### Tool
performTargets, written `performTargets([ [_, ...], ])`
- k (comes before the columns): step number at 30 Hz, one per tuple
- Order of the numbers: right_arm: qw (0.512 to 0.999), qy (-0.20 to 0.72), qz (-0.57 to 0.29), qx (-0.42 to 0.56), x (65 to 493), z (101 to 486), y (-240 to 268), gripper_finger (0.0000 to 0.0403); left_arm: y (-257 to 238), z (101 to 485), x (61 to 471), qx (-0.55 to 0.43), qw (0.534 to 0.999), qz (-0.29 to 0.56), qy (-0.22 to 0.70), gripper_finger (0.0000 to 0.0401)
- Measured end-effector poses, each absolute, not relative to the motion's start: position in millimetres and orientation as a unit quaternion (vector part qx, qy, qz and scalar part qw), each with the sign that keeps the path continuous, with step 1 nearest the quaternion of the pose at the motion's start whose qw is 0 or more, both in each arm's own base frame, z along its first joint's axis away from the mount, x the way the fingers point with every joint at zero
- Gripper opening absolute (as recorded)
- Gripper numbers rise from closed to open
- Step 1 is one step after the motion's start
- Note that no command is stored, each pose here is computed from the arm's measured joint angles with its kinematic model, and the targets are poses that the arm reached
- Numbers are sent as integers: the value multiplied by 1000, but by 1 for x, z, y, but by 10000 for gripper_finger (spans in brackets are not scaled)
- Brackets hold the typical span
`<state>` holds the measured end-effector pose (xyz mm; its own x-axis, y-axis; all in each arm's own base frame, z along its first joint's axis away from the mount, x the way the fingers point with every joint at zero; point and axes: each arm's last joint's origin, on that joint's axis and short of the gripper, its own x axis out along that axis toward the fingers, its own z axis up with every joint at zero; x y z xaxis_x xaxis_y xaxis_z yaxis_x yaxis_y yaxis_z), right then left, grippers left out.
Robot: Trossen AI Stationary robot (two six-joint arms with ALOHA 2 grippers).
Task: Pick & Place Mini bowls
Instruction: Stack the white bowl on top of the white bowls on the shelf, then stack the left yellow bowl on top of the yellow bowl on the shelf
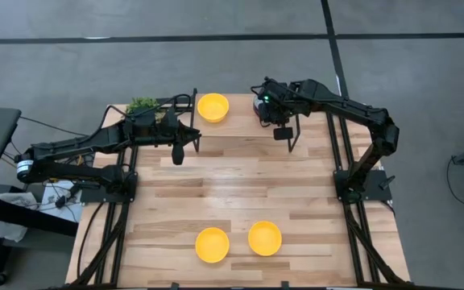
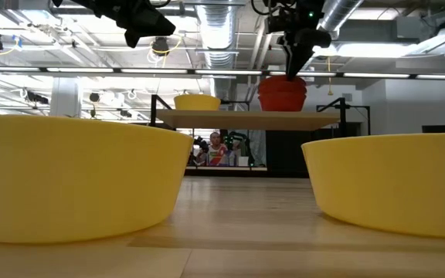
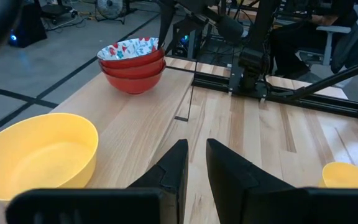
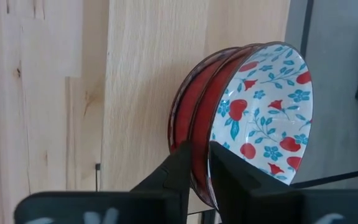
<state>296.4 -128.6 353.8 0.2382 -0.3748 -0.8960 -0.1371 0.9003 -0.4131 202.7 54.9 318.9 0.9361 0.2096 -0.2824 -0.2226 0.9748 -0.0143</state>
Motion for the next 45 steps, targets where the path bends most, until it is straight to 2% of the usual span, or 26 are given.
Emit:
performTargets([
  [11, 775, 598, -127, -160, 298, 355, -129, 61, 55, 319, 203, -23, 984, 110, 141, 57],
  [36, 770, 595, -135, -189, 299, 359, -121, 61, 55, 319, 203, -23, 984, 110, 141, 57],
  [45, 801, 542, -149, -205, 295, 396, -111, 61, 55, 319, 203, -24, 983, 110, 142, 57],
])
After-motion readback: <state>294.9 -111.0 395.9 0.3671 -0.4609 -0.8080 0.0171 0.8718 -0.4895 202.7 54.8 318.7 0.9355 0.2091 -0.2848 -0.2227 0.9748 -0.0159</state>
